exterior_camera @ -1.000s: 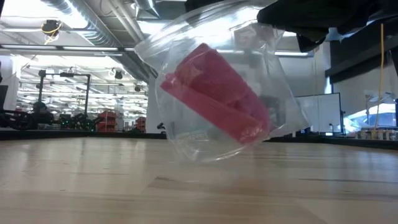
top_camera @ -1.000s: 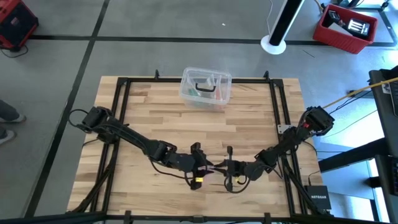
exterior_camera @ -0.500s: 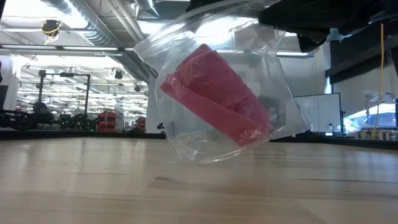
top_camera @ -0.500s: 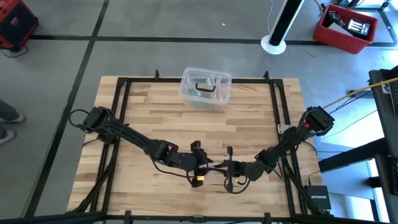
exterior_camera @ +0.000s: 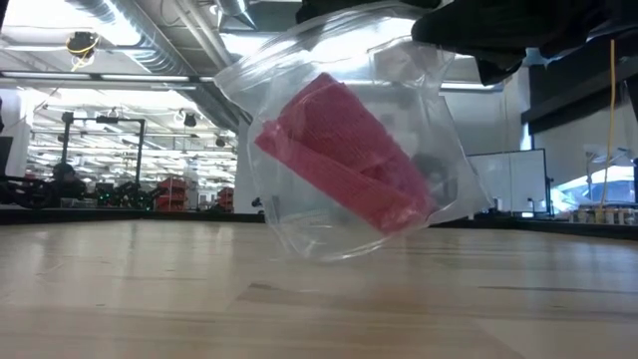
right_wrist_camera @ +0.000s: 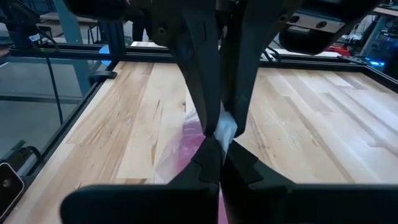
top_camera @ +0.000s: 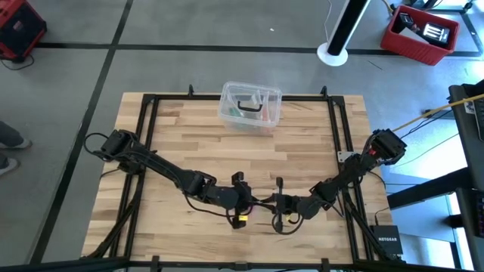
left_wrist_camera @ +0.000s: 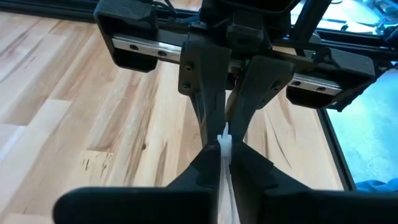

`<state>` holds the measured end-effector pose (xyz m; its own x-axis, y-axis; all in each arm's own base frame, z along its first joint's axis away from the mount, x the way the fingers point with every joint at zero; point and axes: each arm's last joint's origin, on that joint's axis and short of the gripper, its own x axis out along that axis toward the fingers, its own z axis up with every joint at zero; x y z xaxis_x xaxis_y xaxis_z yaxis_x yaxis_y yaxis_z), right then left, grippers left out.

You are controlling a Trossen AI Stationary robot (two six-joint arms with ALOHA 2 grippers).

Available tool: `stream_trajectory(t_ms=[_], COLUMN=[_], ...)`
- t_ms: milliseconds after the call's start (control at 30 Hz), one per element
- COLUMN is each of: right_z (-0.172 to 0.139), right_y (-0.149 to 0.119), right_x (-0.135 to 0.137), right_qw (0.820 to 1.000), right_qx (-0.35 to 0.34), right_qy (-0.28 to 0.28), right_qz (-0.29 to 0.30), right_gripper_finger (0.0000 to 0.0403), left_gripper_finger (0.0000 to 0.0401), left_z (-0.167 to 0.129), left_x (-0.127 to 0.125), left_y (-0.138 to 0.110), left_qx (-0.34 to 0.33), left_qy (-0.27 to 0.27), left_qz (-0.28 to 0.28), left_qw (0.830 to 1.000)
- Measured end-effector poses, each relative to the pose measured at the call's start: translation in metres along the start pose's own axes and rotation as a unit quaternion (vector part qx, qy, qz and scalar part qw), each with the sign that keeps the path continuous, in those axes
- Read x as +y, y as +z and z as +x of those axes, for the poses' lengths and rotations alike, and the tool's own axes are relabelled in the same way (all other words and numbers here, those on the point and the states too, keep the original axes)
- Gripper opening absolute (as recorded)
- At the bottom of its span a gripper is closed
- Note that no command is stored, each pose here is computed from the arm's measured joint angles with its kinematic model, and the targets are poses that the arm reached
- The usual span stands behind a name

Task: Roll bandage
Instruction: Close the transparent zip bag

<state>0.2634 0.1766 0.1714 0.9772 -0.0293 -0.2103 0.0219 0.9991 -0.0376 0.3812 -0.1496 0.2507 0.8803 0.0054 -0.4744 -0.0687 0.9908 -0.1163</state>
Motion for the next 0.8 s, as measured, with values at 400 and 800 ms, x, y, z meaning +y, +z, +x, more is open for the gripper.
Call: stream_trajectory(t_ms=[400,800], right_z=[-0.003,-0.011], right_y=[0.005,0.017], right_x=[-0.001,-0.004], right_qw=[1.0,1.0], right_qx=[0.0,-0.004], right_qy=[0.011,0.027], right_qz=[-0.003,0.001], right_gripper_finger=[0.0001,0.0], left_gripper_finger=[0.0022,0.0012], left_z=[-0.007,-0.013], left_x=[-0.007,-0.013], left_y=[-0.009,-0.028], left_qx=[0.037,0.111], left_qy=[0.005,0.018], left_qz=[0.014,0.032], left_qw=[0.999,0.993])
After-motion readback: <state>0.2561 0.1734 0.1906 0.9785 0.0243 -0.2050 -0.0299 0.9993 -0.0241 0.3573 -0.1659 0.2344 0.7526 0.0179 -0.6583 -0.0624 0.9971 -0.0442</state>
